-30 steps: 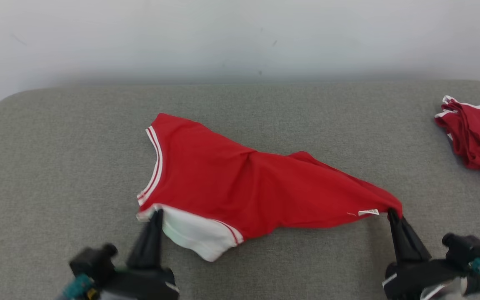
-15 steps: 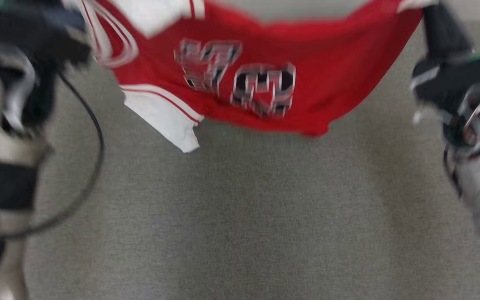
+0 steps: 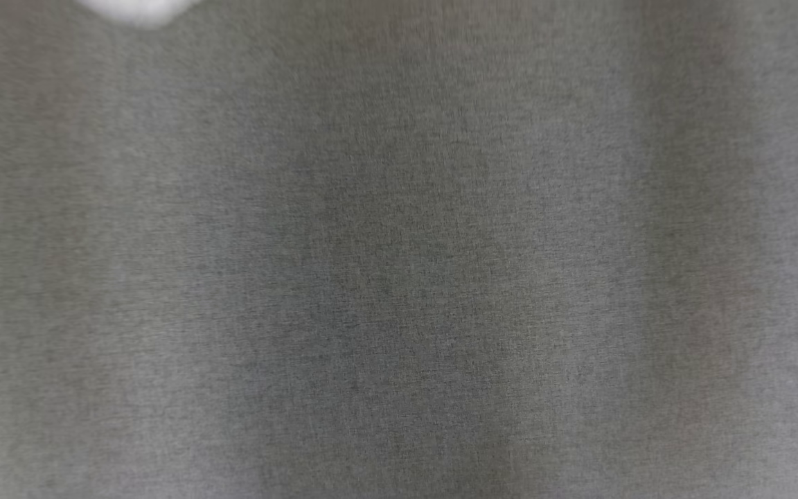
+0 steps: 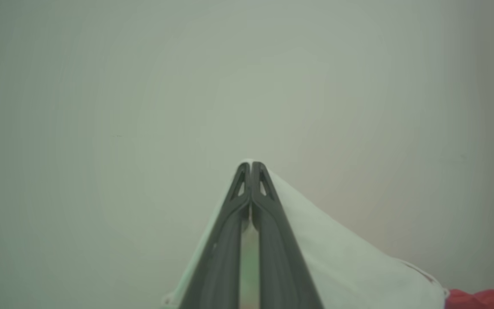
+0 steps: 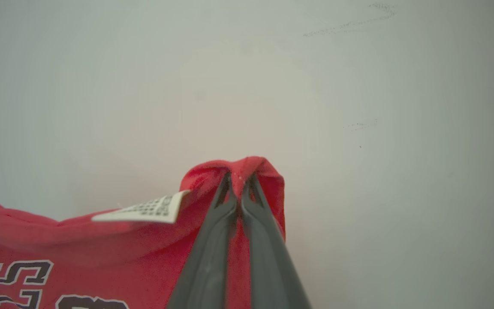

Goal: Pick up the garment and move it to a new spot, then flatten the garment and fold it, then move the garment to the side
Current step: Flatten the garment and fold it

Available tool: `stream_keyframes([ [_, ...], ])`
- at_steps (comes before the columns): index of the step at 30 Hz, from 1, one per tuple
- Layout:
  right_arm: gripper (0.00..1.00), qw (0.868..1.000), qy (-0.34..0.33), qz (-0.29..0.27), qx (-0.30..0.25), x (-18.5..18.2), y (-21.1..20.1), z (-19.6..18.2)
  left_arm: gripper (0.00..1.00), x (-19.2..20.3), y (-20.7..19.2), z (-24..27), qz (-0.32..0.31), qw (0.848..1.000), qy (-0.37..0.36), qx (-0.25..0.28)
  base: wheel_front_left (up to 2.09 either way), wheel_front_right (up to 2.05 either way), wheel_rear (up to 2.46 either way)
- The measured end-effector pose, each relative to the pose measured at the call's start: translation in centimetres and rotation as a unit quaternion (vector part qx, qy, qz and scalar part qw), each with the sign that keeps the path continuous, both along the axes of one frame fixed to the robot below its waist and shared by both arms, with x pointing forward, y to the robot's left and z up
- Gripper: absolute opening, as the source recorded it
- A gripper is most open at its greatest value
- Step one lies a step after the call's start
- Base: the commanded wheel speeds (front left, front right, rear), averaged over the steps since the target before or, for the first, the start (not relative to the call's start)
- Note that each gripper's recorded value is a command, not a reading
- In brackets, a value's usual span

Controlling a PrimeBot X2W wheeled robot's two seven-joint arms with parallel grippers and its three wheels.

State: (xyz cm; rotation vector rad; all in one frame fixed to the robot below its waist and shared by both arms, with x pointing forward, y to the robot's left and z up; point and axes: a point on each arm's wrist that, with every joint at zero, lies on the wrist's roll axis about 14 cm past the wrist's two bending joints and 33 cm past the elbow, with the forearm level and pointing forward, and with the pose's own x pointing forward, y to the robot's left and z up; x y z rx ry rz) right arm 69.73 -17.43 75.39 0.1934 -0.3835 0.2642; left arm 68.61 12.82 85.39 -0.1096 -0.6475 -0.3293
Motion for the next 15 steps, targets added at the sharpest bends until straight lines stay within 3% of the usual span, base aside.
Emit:
stream_keyframes([
  [15,0.00,0.998,0.034,-0.045,-0.019,4.8,-1.0,-2.4,0.00,4.7,-0.4,-2.8,0.016,0.999,0.032,-0.003,0.00,0.00,0.00],
])
